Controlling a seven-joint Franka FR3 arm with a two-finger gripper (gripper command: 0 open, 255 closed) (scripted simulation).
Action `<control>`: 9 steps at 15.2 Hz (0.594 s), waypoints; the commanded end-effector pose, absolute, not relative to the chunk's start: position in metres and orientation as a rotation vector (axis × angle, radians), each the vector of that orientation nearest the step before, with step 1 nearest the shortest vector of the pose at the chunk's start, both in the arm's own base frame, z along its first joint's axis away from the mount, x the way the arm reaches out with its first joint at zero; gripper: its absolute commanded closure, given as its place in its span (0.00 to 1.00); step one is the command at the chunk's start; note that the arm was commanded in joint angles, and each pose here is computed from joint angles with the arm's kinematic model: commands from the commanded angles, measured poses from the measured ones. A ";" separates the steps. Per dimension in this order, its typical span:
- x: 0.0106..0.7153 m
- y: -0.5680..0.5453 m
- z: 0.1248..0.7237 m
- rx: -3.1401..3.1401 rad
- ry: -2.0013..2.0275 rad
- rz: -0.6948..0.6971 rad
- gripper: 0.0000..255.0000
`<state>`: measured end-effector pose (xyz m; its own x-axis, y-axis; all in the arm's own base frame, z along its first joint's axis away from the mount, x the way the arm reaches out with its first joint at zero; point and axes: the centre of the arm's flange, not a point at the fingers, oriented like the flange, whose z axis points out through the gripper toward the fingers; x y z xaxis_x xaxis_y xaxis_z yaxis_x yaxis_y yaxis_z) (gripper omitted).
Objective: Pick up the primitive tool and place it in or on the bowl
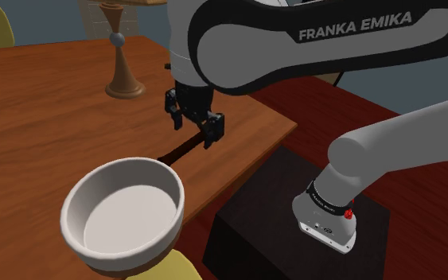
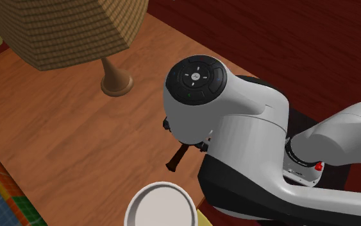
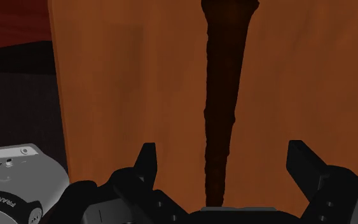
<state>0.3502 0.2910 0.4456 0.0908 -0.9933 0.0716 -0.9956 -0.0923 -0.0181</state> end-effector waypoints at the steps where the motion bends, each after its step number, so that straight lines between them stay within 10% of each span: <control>1: 0.351 0.290 0.436 2.292 -2.096 0.101 0.00; 9: 0.351 0.289 0.422 2.292 -2.096 0.101 0.00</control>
<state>0.3510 0.2895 0.4224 0.0880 -0.9936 0.0711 -0.9958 -0.0895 -0.0186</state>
